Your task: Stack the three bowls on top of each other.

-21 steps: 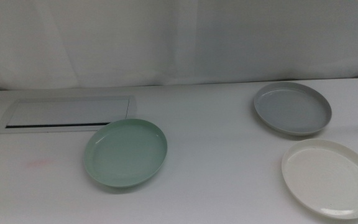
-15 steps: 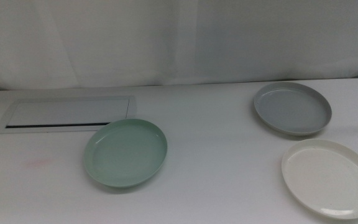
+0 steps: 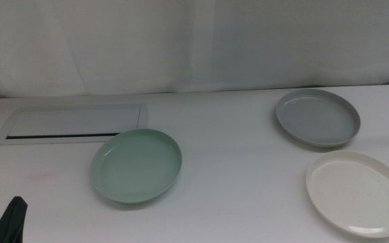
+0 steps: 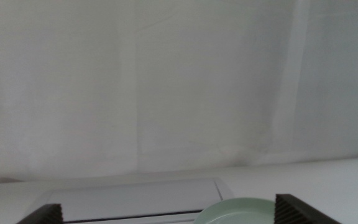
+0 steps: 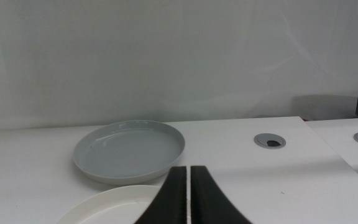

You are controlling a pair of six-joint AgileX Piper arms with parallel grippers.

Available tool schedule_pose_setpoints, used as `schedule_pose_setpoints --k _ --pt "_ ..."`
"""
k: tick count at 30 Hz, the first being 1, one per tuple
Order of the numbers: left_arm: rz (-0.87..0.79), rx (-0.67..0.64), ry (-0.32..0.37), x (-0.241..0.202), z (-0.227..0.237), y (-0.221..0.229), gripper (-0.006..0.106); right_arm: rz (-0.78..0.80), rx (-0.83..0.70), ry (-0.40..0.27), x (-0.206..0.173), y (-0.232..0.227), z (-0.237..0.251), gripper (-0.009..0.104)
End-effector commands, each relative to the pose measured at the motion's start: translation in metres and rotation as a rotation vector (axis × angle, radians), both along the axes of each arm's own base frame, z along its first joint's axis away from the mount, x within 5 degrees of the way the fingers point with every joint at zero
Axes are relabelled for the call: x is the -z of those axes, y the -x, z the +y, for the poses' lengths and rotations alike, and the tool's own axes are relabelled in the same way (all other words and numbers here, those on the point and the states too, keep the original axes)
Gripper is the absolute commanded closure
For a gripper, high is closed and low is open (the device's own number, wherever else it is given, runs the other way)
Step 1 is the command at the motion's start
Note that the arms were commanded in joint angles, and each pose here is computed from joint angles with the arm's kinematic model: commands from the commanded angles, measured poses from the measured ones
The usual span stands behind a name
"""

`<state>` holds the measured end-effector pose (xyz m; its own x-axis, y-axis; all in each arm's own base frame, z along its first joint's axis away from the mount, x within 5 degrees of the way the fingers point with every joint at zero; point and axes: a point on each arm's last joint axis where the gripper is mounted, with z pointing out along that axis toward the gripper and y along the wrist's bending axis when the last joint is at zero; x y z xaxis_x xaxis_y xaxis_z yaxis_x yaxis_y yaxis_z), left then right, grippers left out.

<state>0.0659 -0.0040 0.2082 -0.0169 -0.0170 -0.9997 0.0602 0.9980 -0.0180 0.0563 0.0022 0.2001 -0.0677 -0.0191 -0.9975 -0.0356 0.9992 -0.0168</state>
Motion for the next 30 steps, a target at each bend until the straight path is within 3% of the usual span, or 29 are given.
schedule_pose_setpoints --k 1,6,9,11,12,15,16,27,30 --pt "0.027 -0.001 0.062 0.012 0.000 0.000 0.009 -0.005 -0.003 0.005 0.011 0.001 0.000 0.098" --pt "0.027 -0.001 0.067 0.012 0.000 0.000 0.009 -0.033 0.000 -0.024 0.008 0.001 0.000 0.093" --pt "0.027 -0.001 0.067 0.012 0.000 0.000 0.009 -0.033 0.001 -0.060 0.008 0.001 0.000 0.080" --pt "0.027 -0.001 0.067 0.012 0.000 0.000 0.009 -0.028 0.004 -0.118 0.008 0.001 0.000 0.060" --pt "0.027 -0.001 0.067 0.012 0.000 0.000 0.009 -0.027 0.005 -0.138 0.008 0.001 0.000 0.045" --pt "0.027 -0.001 0.067 0.012 0.000 0.000 0.009 -0.025 0.006 -0.138 0.009 0.001 0.000 -0.003" --pt "0.027 -0.001 0.067 0.012 0.000 0.000 0.009 -0.025 0.007 -0.117 0.009 0.001 0.000 -0.008" --pt "0.010 -0.010 0.080 -0.018 0.001 0.001 0.009 -0.027 0.007 -0.112 0.009 0.001 0.000 -0.008" --pt "0.181 -0.042 0.029 -0.050 0.003 -0.003 0.009 -0.031 0.007 -0.113 0.008 0.001 0.000 -0.008"
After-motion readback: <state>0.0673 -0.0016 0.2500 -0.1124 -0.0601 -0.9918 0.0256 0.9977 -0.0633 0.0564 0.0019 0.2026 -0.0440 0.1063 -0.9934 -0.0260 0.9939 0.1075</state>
